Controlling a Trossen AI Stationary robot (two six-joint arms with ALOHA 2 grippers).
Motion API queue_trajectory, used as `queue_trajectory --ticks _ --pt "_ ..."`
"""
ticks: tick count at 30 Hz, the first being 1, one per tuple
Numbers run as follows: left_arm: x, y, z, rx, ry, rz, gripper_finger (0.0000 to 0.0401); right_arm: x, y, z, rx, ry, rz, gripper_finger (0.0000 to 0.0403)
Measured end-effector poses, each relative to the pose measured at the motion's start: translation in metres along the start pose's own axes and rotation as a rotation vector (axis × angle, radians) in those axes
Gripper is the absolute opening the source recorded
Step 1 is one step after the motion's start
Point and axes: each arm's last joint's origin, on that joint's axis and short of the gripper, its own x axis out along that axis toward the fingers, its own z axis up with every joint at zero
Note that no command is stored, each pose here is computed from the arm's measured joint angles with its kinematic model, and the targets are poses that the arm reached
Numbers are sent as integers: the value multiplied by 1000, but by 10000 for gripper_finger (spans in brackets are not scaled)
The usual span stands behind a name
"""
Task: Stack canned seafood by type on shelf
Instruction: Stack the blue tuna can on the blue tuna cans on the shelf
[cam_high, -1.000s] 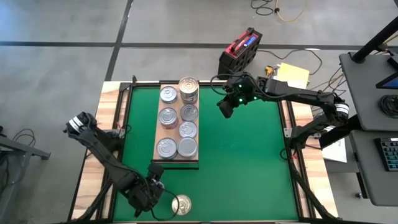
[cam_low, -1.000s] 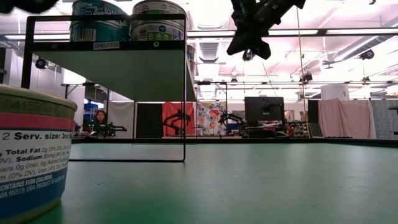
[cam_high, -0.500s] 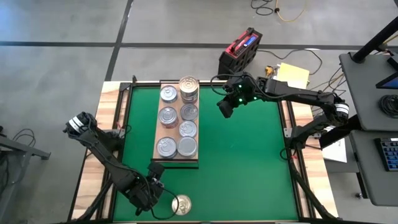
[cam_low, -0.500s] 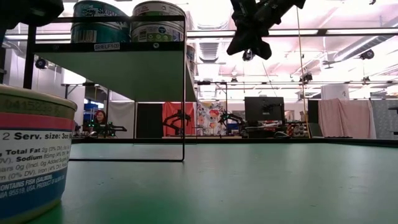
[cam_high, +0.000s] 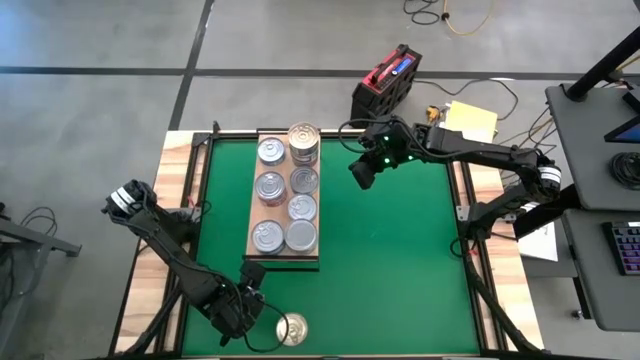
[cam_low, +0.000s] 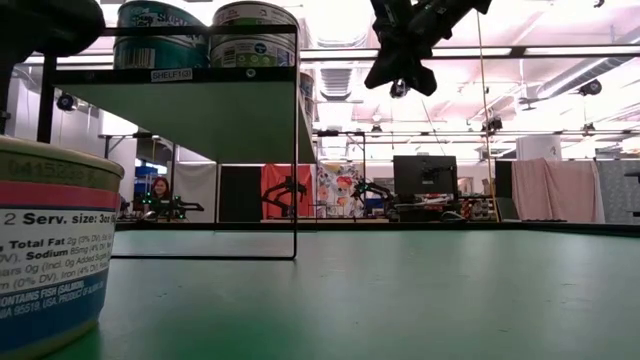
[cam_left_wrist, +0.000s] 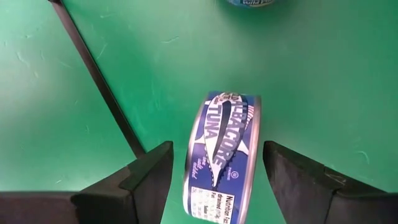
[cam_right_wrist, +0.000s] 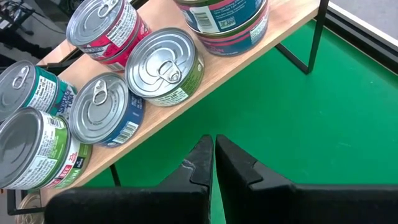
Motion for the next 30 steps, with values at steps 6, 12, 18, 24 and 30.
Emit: queue_trajectory --ticks 6,12,18,24,30 --pt "1 -1 2 -10 -20 -6 232 0 0 0 -1 0 0 9" --pt "3 -2 2 -16 -36 -11 232 0 0 0 -4 0 0 9" --pt "3 -2 2 -15 -34 -10 207 0 0 0 -5 0 0 9" --pt "2 -2 2 -18 -33 -27 93 0 0 0 -5 0 0 9" --pt "3 -5 1 -48 -1 -97 7 0 0 0 -10 0 -1 9"
